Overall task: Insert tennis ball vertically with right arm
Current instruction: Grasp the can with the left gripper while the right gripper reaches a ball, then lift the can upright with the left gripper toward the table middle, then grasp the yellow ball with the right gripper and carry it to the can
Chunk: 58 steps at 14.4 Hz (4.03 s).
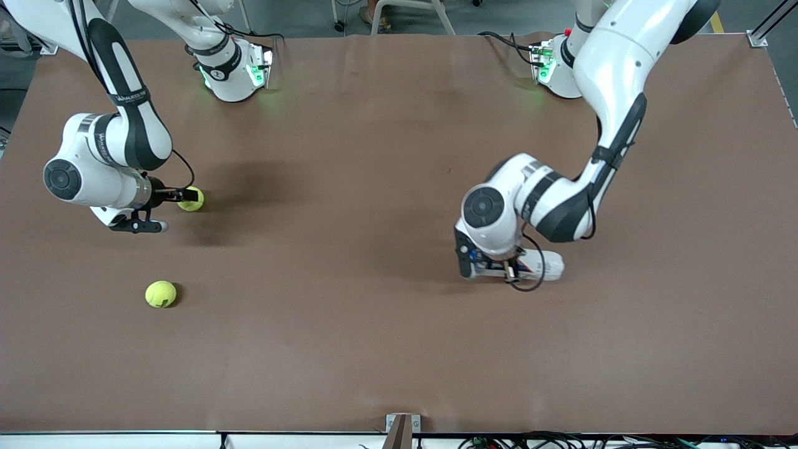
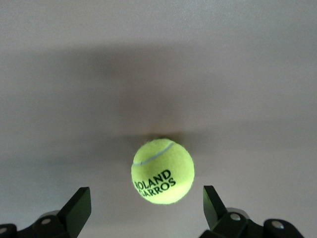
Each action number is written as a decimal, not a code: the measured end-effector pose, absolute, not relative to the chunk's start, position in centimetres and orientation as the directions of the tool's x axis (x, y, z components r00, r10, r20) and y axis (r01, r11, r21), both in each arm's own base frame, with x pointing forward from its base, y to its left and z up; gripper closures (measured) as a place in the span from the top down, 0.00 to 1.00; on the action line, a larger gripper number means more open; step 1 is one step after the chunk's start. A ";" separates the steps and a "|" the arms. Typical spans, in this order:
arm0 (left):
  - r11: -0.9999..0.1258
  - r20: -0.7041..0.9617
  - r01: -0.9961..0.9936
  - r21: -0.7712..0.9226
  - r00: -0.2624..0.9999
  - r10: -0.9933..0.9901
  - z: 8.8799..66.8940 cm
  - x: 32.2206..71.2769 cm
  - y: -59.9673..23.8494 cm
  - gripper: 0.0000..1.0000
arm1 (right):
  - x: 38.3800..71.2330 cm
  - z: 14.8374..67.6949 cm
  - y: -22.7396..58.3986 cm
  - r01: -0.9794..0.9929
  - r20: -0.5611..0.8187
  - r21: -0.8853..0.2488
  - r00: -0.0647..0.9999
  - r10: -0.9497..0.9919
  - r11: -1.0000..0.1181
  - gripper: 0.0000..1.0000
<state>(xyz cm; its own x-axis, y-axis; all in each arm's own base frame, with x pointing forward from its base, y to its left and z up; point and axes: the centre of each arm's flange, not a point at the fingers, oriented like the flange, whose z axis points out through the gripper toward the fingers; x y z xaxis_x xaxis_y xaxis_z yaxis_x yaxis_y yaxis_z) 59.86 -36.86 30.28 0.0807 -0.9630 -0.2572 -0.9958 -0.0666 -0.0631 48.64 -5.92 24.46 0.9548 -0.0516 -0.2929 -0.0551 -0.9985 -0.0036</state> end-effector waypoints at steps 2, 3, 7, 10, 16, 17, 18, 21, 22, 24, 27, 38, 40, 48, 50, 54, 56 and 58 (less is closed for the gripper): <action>-0.084 -0.131 -0.996 -0.041 0.089 -0.987 32.9 58.5 -41.0 0.65 | 48.5 24.2 -6.1 -0.058 -0.274 -0.002 0.960 -0.055 -0.998 1.00; -0.105 -0.055 -0.994 -0.030 0.107 -0.993 33.4 58.1 -42.5 0.66 | 48.5 24.1 -6.3 -0.061 -0.273 -0.001 0.960 -0.058 -0.998 1.00; -0.196 0.237 -0.980 -0.026 0.184 -0.954 32.2 59.7 -45.0 0.66 | 48.1 23.8 -7.3 -0.054 -0.280 0.015 0.958 -0.056 -0.998 1.00; -0.273 0.417 -0.962 0.014 0.254 -0.873 31.0 59.9 -47.1 0.66 | 47.8 23.1 -7.5 -0.056 -0.294 0.015 0.954 -0.058 -0.998 1.00; -0.340 0.659 -0.940 -0.029 0.237 -0.714 28.2 56.7 -53.4 0.66 | 47.6 20.8 -7.5 -0.055 -0.299 0.016 0.952 -0.057 -0.998 1.00; -0.348 0.685 -0.937 -0.040 0.228 -0.693 27.9 56.2 -53.9 0.66 | 47.5 20.4 -7.5 -0.055 -0.303 0.016 0.951 -0.057 -0.998 1.00; -0.355 0.707 -0.934 -0.047 0.220 -0.672 27.5 55.6 -54.3 0.66 | 47.4 20.0 -7.6 -0.056 -0.306 0.016 0.950 -0.058 -0.998 1.00; -0.379 0.753 -0.924 -0.049 0.216 -0.622 25.2 53.8 -54.8 0.66 | 47.3 19.5 -7.6 -0.056 -0.315 0.015 0.947 -0.058 -0.998 1.00; -0.387 0.760 -0.921 -0.036 0.226 -0.609 24.6 53.3 -55.0 0.66 | 47.3 19.5 -7.6 -0.056 -0.315 0.015 0.947 -0.058 -0.998 1.00; -0.409 0.767 -0.913 -0.002 0.261 -0.586 24.1 52.8 -55.3 0.67 | 47.3 19.5 -7.6 -0.056 -0.316 0.015 0.947 -0.058 -0.998 0.97; -0.437 0.765 -0.898 0.045 0.313 -0.563 23.9 52.4 -55.4 0.68 | 47.2 19.4 -7.5 -0.055 -0.321 0.015 0.945 -0.057 -0.998 0.85; -0.452 0.754 -0.887 0.099 0.363 -0.548 22.5 51.2 -56.0 0.78 | 47.1 19.0 -7.5 -0.054 -0.349 0.013 0.936 -0.056 -0.998 0.67; -0.452 0.754 -0.887 0.099 0.363 -0.548 22.5 51.2 -56.0 0.78 | 48.1 20.1 -7.5 -0.054 -0.364 0.013 0.930 -0.055 -0.998 0.67; -0.452 0.754 -0.887 0.099 0.363 -0.547 22.5 51.2 -56.0 0.78 | 58.3 37.8 -2.0 -0.026 -0.285 -0.081 0.959 -0.002 -0.996 0.67; -0.452 0.754 -0.887 0.099 0.363 -0.547 22.5 51.2 -56.0 0.78 | 59.2 39.5 1.4 -0.043 -0.251 -0.194 0.968 0.007 -0.980 0.67; -0.452 0.754 -0.887 0.099 0.363 -0.547 22.5 51.2 -56.0 0.78 | 60.1 41.9 10.3 -0.027 -0.195 -0.409 0.979 0.058 -0.912 0.67; -0.452 0.754 -0.887 0.099 0.363 -0.547 22.5 51.2 -56.1 0.78 | 61.0 44.3 14.9 0.011 -0.132 -0.453 0.988 0.079 -0.892 0.67; -0.452 0.754 -0.887 0.099 0.363 -0.547 22.5 51.2 -56.1 0.78 | 62.0 45.8 18.4 0.030 -0.069 -0.476 0.995 0.071 -0.879 0.67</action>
